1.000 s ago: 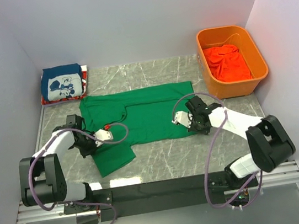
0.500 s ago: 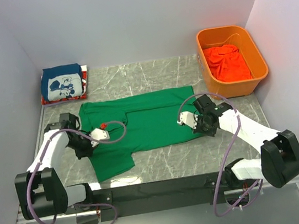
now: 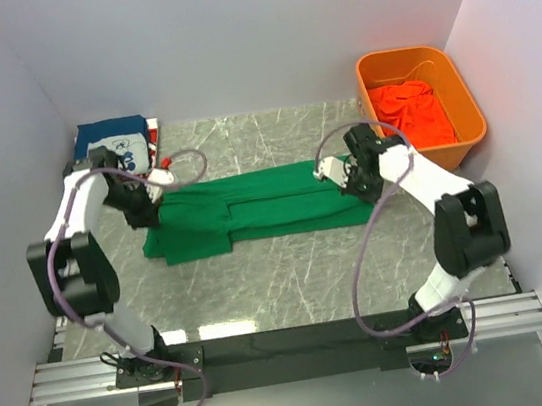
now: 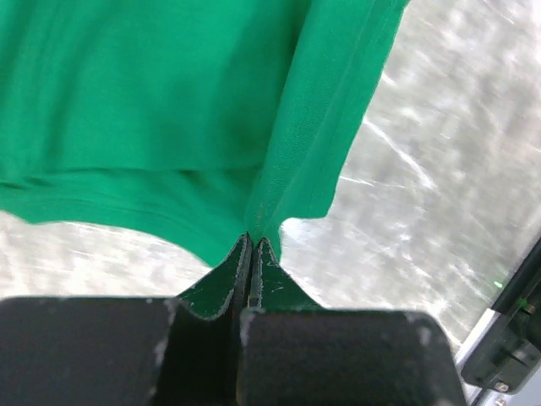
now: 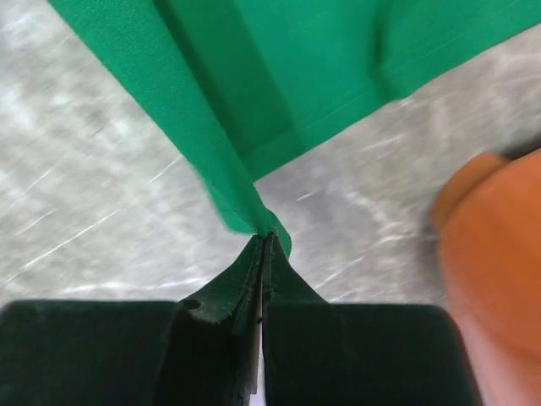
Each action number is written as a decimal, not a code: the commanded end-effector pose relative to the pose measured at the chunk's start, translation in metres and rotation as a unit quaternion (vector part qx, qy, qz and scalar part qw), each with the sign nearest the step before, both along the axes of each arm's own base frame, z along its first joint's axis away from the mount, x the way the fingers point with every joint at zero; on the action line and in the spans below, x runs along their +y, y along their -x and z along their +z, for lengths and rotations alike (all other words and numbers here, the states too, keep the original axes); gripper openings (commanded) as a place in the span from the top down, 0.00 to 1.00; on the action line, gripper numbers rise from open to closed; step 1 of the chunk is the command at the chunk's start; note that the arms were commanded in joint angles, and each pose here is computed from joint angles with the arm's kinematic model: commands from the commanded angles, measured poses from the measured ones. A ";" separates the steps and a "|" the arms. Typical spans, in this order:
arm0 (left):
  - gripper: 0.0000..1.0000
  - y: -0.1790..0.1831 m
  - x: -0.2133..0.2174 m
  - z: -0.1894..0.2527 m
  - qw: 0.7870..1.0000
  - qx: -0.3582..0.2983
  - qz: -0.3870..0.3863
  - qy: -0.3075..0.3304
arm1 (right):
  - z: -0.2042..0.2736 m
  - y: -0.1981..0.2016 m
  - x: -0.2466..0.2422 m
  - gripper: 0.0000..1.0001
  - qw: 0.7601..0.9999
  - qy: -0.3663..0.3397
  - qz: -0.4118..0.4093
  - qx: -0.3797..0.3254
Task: Fold and stack the t-shirts
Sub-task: Fold the tshirt
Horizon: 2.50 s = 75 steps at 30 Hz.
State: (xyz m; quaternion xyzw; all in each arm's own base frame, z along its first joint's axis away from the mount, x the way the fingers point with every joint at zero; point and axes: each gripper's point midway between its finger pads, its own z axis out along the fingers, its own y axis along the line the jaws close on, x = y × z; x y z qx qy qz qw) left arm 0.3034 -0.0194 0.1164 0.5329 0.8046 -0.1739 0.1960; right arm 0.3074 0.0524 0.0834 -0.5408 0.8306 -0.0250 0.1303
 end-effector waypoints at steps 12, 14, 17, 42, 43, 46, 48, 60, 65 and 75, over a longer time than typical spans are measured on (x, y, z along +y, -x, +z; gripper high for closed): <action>0.99 -0.113 0.008 -0.022 0.996 0.012 0.079 0.043 | -0.014 -0.102 -0.003 1.00 0.999 0.030 -0.021 0.003; 0.98 -0.119 0.010 -0.031 0.995 0.015 0.086 0.037 | -0.023 -0.108 -0.003 1.00 0.999 0.034 -0.025 0.011; 0.87 -0.124 0.016 -0.044 0.995 0.018 0.100 0.023 | -0.032 -0.116 -0.005 0.84 0.998 0.051 -0.040 0.012; 0.42 -0.011 -0.003 -0.036 0.990 -0.126 0.065 -0.027 | 0.007 -0.051 0.057 0.62 0.983 -0.102 -0.124 0.094; 0.42 -0.016 -0.002 -0.034 0.986 -0.148 0.062 -0.032 | 0.007 -0.050 0.062 0.63 0.981 -0.109 -0.126 0.097; 0.45 0.013 -0.004 -0.055 0.997 -0.061 0.046 -0.024 | 0.007 -0.045 0.083 0.64 0.977 -0.129 -0.122 0.114; 0.45 0.017 -0.009 -0.053 0.997 -0.015 0.071 0.011 | 0.006 -0.042 0.094 0.64 0.976 -0.136 -0.120 0.120; 0.39 0.012 -0.004 -0.061 0.948 0.183 0.227 0.125 | 0.003 -0.036 0.101 0.64 0.978 -0.132 -0.113 0.114; 0.38 0.015 -0.005 -0.065 0.941 0.202 0.239 0.128 | 0.001 -0.034 0.098 0.64 0.979 -0.127 -0.113 0.111; 0.42 0.011 -0.007 -0.073 0.929 0.209 0.275 0.133 | -0.002 -0.033 0.097 0.64 0.979 -0.125 -0.115 0.112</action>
